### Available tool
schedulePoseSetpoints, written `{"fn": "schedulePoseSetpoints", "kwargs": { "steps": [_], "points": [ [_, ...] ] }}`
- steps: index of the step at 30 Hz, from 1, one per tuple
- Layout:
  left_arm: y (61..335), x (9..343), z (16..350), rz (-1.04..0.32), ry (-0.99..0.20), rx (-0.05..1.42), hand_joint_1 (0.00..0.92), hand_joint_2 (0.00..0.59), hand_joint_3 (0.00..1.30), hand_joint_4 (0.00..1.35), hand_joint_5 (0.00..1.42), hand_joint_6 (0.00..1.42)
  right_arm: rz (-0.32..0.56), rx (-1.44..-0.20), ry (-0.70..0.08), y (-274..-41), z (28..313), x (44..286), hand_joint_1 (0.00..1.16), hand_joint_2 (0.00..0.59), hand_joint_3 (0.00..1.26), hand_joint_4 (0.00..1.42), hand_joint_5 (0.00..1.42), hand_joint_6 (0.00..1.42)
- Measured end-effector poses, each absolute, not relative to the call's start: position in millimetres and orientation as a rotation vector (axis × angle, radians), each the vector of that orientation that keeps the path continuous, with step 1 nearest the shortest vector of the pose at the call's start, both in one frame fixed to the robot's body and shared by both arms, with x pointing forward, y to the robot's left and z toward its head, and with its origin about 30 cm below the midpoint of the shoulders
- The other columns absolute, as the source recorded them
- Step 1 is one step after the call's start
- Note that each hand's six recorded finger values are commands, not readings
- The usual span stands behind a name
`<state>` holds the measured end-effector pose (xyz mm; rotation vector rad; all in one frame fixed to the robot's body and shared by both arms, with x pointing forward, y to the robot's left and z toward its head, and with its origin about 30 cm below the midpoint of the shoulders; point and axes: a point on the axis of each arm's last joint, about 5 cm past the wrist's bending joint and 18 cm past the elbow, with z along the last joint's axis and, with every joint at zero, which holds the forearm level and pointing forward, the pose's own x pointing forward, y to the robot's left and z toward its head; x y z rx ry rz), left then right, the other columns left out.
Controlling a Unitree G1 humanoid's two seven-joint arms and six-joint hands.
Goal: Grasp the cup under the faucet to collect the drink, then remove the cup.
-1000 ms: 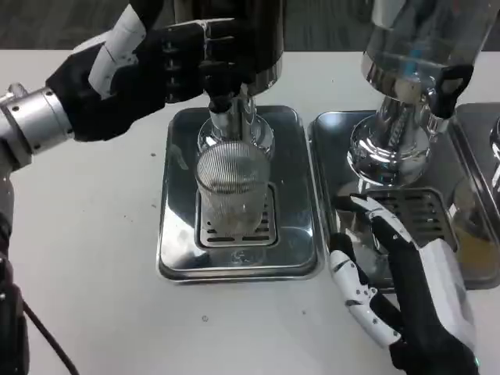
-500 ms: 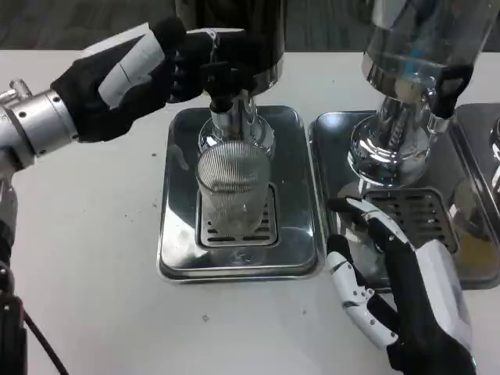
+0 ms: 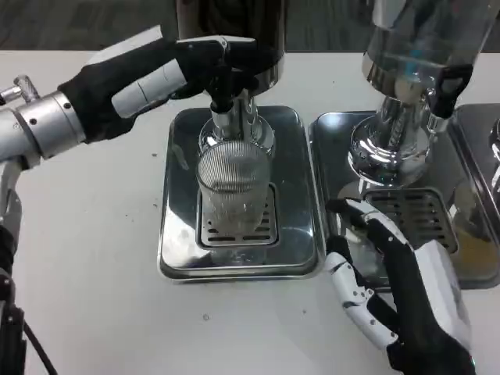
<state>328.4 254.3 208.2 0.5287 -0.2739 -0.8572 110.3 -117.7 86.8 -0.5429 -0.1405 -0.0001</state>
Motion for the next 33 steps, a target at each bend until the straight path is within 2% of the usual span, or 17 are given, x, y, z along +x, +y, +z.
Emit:
{"fn": "schedulePoseSetpoints", "kwargs": {
  "steps": [12,33],
  "points": [
    [249.2,324.8,211.4,-0.837,-0.339,0.688,0.000,0.016,0.19,0.09,0.15,0.09,0.012,-0.556,-0.138,-120.5,86.2,109.7,0.28,0.467,0.29,0.18,0.22,0.22],
    [244.5,321.6,211.4,-0.796,-0.402,0.819,0.000,0.029,0.18,0.07,0.13,0.09,0.005,-0.550,-0.144,-122.5,87.4,112.3,0.27,0.453,0.29,0.17,0.21,0.22]
  ]
}}
